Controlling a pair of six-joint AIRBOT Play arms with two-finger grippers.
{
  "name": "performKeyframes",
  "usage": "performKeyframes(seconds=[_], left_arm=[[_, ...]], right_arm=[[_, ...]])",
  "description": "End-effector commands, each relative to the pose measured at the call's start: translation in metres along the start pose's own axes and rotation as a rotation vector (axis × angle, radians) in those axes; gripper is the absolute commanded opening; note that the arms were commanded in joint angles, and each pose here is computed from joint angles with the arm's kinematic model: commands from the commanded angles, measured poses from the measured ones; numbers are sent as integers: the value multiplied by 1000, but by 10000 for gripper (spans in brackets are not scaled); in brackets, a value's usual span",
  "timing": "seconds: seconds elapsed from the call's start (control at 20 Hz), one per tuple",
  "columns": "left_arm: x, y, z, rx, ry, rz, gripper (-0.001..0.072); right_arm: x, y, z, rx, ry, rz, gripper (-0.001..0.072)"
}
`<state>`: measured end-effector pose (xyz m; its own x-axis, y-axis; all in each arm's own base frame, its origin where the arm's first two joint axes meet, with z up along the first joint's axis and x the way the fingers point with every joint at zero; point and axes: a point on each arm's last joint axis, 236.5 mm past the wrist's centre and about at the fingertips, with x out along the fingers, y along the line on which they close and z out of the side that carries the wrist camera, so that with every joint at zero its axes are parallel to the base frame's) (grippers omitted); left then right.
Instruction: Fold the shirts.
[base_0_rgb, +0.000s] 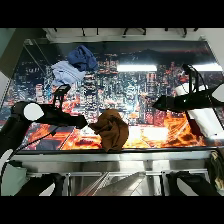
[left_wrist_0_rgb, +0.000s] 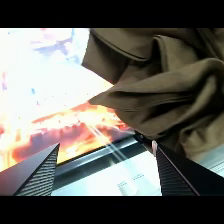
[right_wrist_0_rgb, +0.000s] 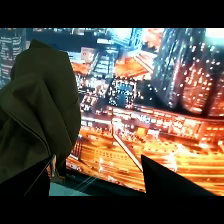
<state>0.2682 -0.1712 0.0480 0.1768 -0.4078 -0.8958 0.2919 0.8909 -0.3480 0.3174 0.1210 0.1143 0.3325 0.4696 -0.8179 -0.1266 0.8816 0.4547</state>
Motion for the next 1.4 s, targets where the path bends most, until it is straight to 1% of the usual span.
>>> performKeyframes(seconds=[0.0,0.05,0.1,0.15,0.2,0.25,0.3,0.35,0.5,0.55,0.6,0.65,0.8,0.95,1.0,1.05,1.15,1.2,1.25,1.35], left_arm=[[12,43,2,-167,-74,-129,652],[22,53,7,-215,-84,-170,652],[32,58,9,-234,-84,-209,652],[44,55,14,-224,-78,-290,652],[52,49,16,-212,-64,-350,651],[62,36,15,-180,-43,-439,652],[69,30,13,-165,-24,-481,652],[84,27,5,-159,26,-504,652],[109,18,-8,-124,95,-514,651],[118,15,-7,-122,94,-505,581],[123,12,-3,-114,76,-499,260],[125,8,5,-105,42,-497,14],[111,-3,20,-70,-35,-499,12],[70,-2,19,-7,-73,-477,12],[56,-2,17,15,-83,-474,13],[39,-4,16,46,-109,-469,13],[19,-9,22,84,-177,-450,13],[13,-11,25,92,-199,-442,13],[8,-13,26,73,-211,-439,13],[4,-15,26,65,-215,-440,13]], right_arm=[[12,9,-5,40,39,65,598],[16,15,-8,57,54,98,595],[20,21,-12,69,70,126,562],[25,25,-18,67,91,139,438],[28,28,-21,59,102,142,428],[29,33,-23,47,111,147,428],[30,35,-25,44,116,149,428],[31,36,-25,59,118,149,428],[31,36,-24,68,113,148,428],[31,36,-24,75,114,148,428],[31,36,-24,75,114,148,428],[31,36,-24,75,114,148,428],[32,35,-24,77,119,147,431],[48,32,-28,92,165,145,451],[59,34,-31,98,198,152,565],[81,42,-43,77,274,169,712],[125,57,-60,10,348,170,712],[142,63,-63,-10,347,168,712],[170,72,-68,-38,344,164,712],[191,86,-81,-59,372,191,711]])
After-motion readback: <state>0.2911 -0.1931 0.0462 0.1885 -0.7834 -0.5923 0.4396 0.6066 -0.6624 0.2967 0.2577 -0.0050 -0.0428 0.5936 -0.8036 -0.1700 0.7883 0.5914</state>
